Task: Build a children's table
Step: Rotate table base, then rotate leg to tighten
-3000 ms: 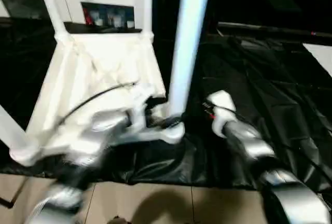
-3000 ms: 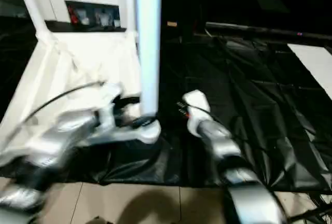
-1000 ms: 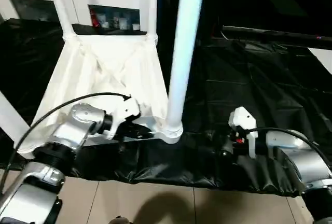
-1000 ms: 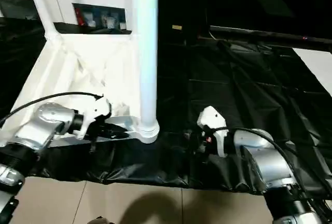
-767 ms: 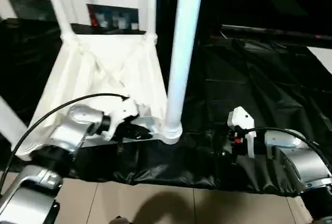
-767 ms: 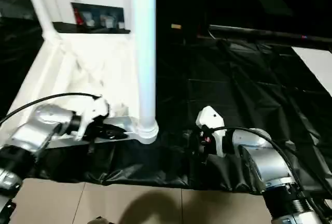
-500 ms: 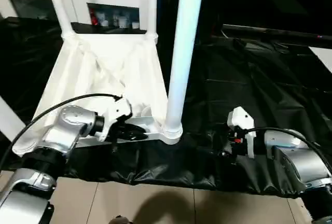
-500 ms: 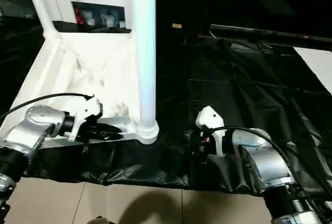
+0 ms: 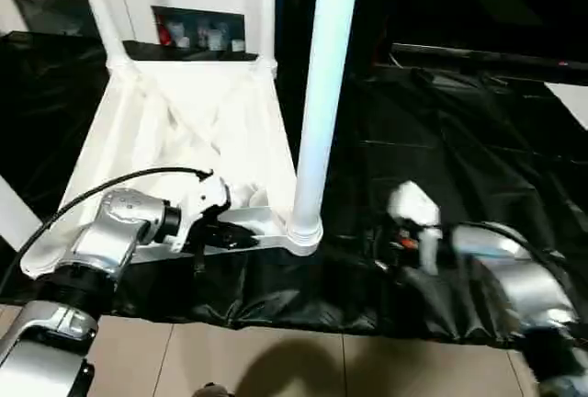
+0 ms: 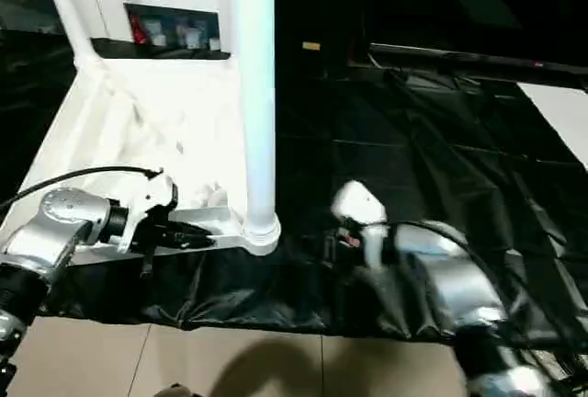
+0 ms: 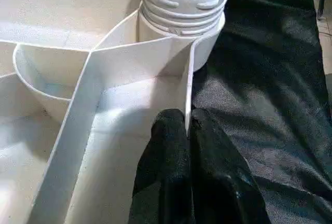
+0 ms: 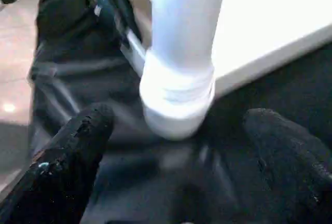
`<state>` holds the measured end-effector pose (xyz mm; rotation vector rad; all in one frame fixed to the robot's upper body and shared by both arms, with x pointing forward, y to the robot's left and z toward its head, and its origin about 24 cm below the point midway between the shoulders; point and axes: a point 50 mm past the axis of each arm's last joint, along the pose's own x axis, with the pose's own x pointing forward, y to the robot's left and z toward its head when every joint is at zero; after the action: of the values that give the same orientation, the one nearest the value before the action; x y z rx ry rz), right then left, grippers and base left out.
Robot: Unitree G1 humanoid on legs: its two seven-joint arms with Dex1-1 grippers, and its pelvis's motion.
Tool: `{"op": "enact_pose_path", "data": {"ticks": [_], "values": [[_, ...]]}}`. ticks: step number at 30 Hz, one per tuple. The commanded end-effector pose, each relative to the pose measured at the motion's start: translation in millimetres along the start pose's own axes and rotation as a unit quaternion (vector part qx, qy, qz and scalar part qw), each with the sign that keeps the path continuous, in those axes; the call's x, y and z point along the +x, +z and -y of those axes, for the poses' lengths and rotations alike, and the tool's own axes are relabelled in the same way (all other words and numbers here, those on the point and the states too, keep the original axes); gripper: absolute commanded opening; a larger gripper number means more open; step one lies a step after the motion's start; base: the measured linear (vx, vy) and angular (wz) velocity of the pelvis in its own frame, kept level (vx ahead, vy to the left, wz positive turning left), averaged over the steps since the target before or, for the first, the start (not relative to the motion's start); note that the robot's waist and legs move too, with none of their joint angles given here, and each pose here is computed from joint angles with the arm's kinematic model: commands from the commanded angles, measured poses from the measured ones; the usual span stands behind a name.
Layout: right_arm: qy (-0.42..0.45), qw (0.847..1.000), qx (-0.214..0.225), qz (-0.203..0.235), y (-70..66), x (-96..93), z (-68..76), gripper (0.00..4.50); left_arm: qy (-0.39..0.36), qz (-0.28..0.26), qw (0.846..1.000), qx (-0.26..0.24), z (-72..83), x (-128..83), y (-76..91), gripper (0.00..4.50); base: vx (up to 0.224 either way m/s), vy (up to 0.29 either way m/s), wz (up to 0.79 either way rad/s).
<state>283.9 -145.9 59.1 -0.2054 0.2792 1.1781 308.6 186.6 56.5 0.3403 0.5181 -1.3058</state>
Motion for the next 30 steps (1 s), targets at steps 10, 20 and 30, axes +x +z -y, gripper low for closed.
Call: {"op": "enact_pose_path", "data": {"ticks": [10, 20, 30], "values": [[0.005, 1.0, -0.023, -0.002, 6.3, 33.8, 8.4, 4.5, -0.039, 0.033, 0.999, 0.014, 16.5, 30, 10.6, 0.05, 0.0, 0.0, 0.0], [0.024, 0.999, -0.034, -0.014, 3.2, 40.2, 10.9, 3.73, -0.034, 0.025, 0.999, 0.015, 16.6, 26, 7.8, 0.0, 0.0, 0.0, 0.0], [0.02, 1.0, -0.021, -0.001, 1.1, 46.3, 12.2, 2.86, -0.023, 0.035, 0.999, 0.003, 15.3, 24, 6.9, 0.0, 0.0, 0.0, 0.0]]}}
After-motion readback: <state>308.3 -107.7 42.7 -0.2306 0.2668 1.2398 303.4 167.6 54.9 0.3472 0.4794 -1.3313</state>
